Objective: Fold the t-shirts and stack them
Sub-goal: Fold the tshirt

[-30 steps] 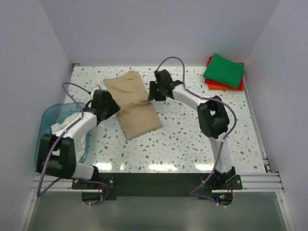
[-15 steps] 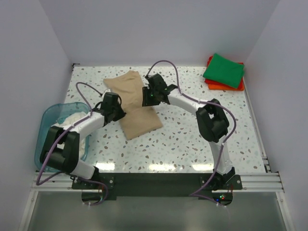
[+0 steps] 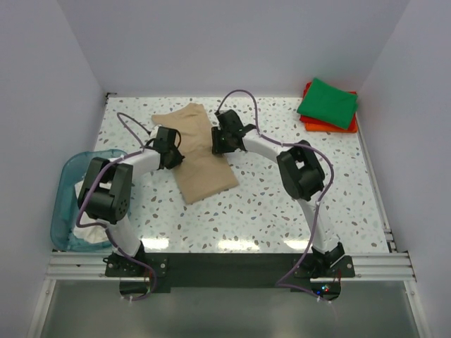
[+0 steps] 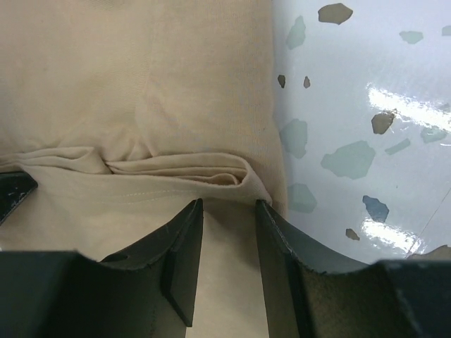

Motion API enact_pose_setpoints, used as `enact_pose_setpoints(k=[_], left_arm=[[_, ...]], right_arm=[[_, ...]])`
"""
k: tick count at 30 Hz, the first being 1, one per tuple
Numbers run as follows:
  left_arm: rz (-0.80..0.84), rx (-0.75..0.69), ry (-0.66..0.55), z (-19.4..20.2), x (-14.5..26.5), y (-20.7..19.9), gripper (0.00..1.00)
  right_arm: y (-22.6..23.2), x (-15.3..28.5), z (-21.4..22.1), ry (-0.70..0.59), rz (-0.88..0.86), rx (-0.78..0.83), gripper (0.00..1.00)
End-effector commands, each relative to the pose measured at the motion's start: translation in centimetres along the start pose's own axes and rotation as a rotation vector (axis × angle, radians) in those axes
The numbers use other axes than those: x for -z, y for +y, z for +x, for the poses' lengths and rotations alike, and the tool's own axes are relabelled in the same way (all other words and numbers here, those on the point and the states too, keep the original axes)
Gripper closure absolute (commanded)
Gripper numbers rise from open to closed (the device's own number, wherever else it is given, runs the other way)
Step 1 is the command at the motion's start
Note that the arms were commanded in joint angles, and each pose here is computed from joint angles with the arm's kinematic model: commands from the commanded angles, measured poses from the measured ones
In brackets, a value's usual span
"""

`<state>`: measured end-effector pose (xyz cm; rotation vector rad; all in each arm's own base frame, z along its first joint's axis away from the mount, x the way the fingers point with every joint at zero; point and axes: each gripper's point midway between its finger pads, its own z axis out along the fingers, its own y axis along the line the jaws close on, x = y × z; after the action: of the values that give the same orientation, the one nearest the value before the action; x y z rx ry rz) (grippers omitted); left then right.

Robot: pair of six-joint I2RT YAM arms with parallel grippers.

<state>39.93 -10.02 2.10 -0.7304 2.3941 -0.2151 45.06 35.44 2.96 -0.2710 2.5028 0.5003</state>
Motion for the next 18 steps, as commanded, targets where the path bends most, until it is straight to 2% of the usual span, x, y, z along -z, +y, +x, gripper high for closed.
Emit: enact_pose_setpoints(k=[1, 6, 7, 9, 10, 12, 13, 18], left_arm=[[0.02, 0.029, -0.045, -1.3, -0.9, -1.0, 0.94], [0.025, 0.026, 0.012, 0.8, -1.6, -1.0, 0.94], [0.024, 0.02, 0.02, 1.3, -1.6, -0.9, 0.94], [0.032, 0.011, 0.038, 2.5, -1.3, -1.0, 0.94], [0.039, 0.004, 0.043, 3.1, -1.0, -1.2, 0.94], [0.051, -0.009, 0.061, 4.7, -0.3, -1.3, 0.93], [0.057, -0.011, 0.066, 5.3, 0.1, -1.3, 0.93], [0.103, 0.005, 0.103, 8.5, 2.1, -0.6, 0.93]], right_arm=[[-1.5, 0.5, 1.7, 0.011, 0.049, -0.021, 0.6], [-2.3, 1.4, 4.1, 0.034, 0.064, -0.085, 0.6], [-3.2, 1.5, 5.7, 0.055, 0.09, -0.097, 0.6], [-3.0, 2.6, 5.8, 0.033, 0.077, -0.129, 0.61], [-3.7, 2.7, 7.7, 0.066, 0.091, -0.136, 0.61], [-3.7, 3.8, 8.1, 0.054, 0.081, -0.153, 0.61], [-4.4, 4.0, 9.8, 0.084, 0.096, -0.155, 0.61], [-5.0, 7.1, 11.2, 0.089, 0.098, -0.141, 0.61]])
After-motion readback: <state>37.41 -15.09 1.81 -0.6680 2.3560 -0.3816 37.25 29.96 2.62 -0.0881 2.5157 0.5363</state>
